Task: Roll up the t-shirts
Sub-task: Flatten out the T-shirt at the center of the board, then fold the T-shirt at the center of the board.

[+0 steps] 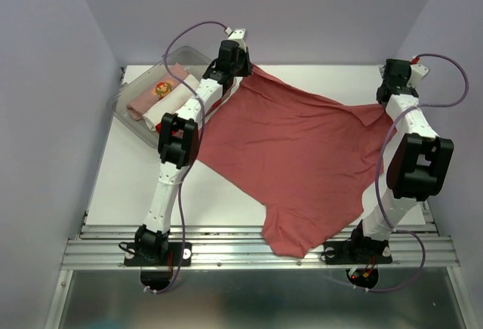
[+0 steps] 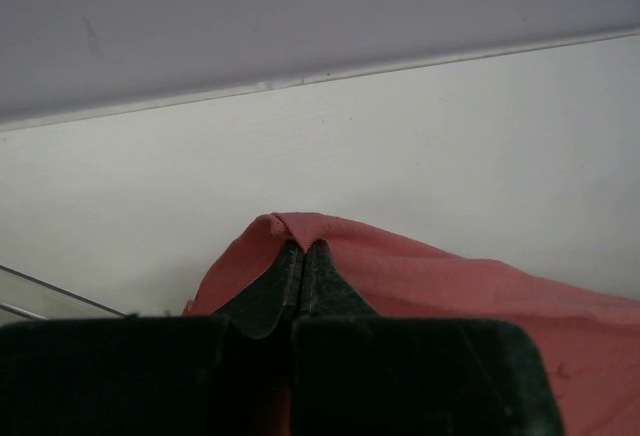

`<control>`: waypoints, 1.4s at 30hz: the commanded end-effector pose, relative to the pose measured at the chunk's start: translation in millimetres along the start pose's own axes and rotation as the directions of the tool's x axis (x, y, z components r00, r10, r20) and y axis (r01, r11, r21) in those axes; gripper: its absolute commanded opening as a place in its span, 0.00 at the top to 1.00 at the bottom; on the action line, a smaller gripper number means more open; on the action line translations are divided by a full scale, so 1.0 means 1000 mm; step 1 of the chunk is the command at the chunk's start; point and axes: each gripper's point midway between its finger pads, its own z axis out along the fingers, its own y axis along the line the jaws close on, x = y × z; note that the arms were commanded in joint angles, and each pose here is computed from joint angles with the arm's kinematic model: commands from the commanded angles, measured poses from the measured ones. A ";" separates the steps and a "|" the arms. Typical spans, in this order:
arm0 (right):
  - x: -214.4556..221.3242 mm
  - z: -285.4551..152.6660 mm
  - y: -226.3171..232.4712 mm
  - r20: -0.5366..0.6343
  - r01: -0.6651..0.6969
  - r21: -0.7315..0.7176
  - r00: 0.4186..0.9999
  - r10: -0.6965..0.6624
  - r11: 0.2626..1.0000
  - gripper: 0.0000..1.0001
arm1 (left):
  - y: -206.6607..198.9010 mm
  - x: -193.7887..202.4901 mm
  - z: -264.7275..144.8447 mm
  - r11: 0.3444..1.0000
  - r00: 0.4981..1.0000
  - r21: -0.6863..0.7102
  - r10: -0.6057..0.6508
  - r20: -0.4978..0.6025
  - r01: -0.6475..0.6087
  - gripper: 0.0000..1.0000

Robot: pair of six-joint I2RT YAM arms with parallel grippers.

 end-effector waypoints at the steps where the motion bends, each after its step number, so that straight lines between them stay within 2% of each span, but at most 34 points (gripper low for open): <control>1: -0.053 -0.007 -0.016 0.127 -0.083 0.023 0.989 0.080 0.996 0.99 | -0.025 -0.062 -0.014 0.997 0.990 0.076 0.020 0.143 -0.031 1.00; 8: -0.055 -0.018 -0.012 0.120 -0.095 -0.029 0.988 0.098 0.995 0.99 | -0.031 -0.060 -0.012 0.994 0.990 0.109 0.007 0.140 -0.023 1.00; 14: -0.009 -0.045 -0.023 -0.027 -0.145 -0.069 0.989 0.144 0.987 0.99 | -0.031 -0.055 -0.013 0.992 0.992 0.117 0.024 0.124 -0.039 1.00; 20: 0.013 -0.082 -0.035 -0.098 -0.206 -0.123 0.976 0.194 0.971 0.99 | -0.034 -0.052 -0.027 0.990 0.994 0.125 0.052 0.093 -0.063 1.00; 23: 0.022 -0.099 -0.038 -0.130 -0.212 -0.161 0.973 0.192 0.964 0.99 | -0.035 -0.066 -0.047 0.990 0.993 0.113 0.068 0.100 -0.079 1.00; 28: 0.041 -0.120 -0.049 -0.169 -0.226 -0.185 0.966 0.196 0.956 0.99 | -0.021 -0.050 -0.063 0.995 0.997 0.074 0.061 0.039 -0.064 1.00; 36: 0.108 -0.137 -0.056 -0.315 -0.304 -0.210 0.921 0.230 0.929 0.99 | -0.004 -0.038 -0.068 0.998 0.999 0.046 0.050 0.000 -0.050 1.00; 42: 0.127 -0.151 -0.055 -0.374 -0.334 -0.248 0.899 0.228 0.909 0.99 | 0.012 -0.032 -0.066 0.999 0.999 0.010 0.038 -0.025 -0.038 1.00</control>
